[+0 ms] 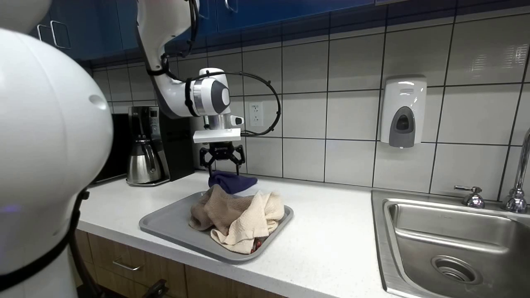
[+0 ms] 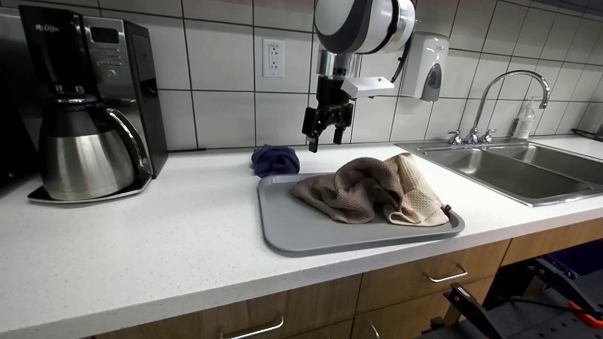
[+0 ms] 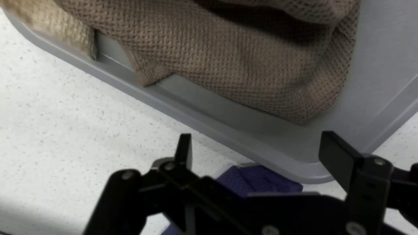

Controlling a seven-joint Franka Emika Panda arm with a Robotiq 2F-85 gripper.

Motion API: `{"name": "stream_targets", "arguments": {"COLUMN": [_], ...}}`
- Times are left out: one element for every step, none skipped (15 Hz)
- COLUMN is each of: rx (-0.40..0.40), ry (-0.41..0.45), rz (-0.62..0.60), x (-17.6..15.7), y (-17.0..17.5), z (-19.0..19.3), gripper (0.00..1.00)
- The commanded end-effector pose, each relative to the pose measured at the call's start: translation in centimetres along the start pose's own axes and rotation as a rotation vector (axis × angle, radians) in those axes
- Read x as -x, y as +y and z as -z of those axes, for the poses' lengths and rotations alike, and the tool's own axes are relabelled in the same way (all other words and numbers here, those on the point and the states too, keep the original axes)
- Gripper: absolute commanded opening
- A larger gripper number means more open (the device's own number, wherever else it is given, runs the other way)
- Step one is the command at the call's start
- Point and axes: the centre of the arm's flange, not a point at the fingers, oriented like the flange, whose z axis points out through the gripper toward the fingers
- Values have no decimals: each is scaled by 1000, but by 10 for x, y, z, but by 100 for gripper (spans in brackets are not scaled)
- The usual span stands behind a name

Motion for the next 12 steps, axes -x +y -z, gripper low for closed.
{"name": "stream_targets", "arguments": {"rx": [3,0,-1,-1,0,5,4,2,0,-3,-5,-7], "ry": [11,14,14,15,12,7,7,5,4,3,4,4], "rz": [25,26,29,36,41,47,54,58,65,72,80,89], "x": [-29,-35,-39,-46,-51,-57,-61,-68,-71,-76,-81,-85], "y": [6,8,9,11,12,13,14,14,14,13,12,11], "z": [-11,-14,-16,-19,-23,-26,-30,-34,-37,-42,-45,-48], "gripper": [100,100,100,100,100,100,100,100,100,100,100,100]}}
